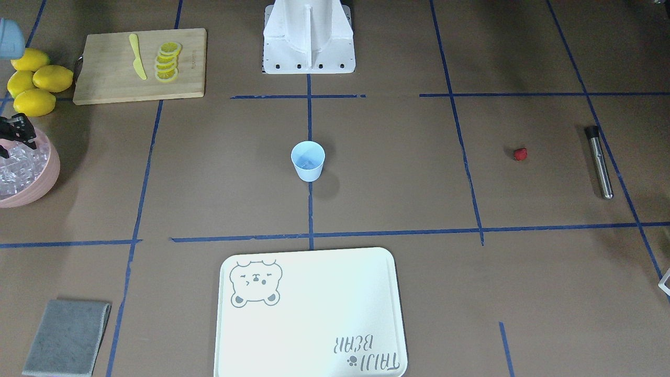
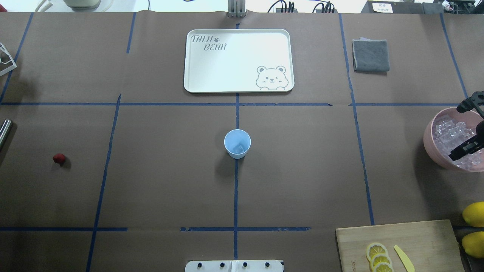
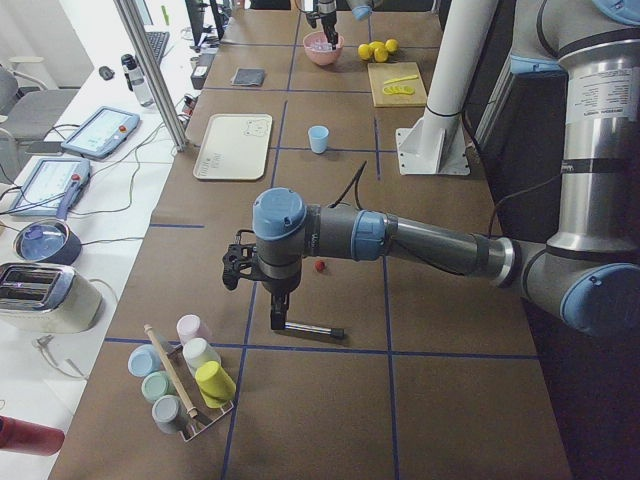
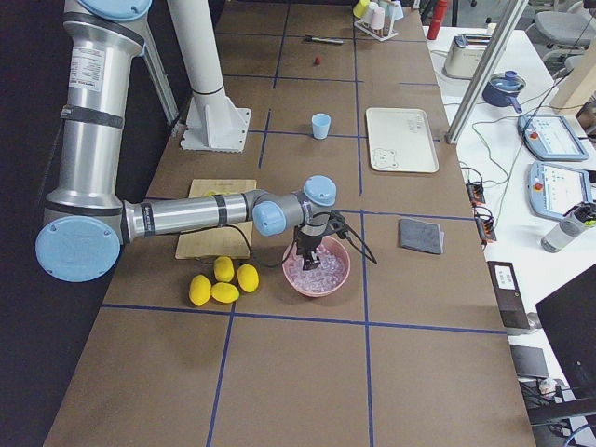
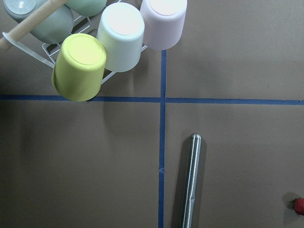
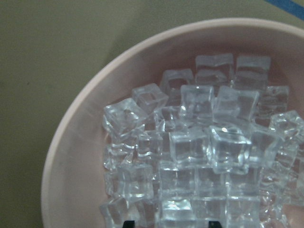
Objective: Mash ice and strawberries in cup
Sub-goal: 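Grasp another ice cube from the bowl with the right gripper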
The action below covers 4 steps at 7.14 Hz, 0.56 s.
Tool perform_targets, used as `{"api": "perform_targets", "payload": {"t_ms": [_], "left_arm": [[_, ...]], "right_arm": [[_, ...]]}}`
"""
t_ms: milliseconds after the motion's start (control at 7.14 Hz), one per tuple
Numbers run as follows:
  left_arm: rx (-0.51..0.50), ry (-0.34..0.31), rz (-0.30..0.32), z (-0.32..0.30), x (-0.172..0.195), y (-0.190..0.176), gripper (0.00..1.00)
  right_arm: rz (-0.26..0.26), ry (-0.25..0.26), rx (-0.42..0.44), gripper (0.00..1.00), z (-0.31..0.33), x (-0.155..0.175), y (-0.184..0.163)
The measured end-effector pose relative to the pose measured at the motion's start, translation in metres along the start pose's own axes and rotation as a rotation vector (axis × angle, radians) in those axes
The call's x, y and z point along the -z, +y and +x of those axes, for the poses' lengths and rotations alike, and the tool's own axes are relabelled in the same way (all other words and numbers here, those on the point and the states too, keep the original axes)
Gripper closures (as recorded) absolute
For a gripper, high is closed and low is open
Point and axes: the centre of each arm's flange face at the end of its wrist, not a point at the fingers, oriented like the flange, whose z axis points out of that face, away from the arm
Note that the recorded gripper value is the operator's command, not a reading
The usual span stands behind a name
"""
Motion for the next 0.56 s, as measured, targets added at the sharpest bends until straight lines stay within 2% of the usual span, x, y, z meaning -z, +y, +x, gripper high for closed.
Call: {"api": "perform_targets", "payload": {"t_ms": [560], "left_arm": [[0.003,0.0,0.006,0.0031,0.0032,0.002,0.0]], "right_arm": [[0.01,0.002,0.007,0.4,-0.0028,0.003,-0.006]]}}
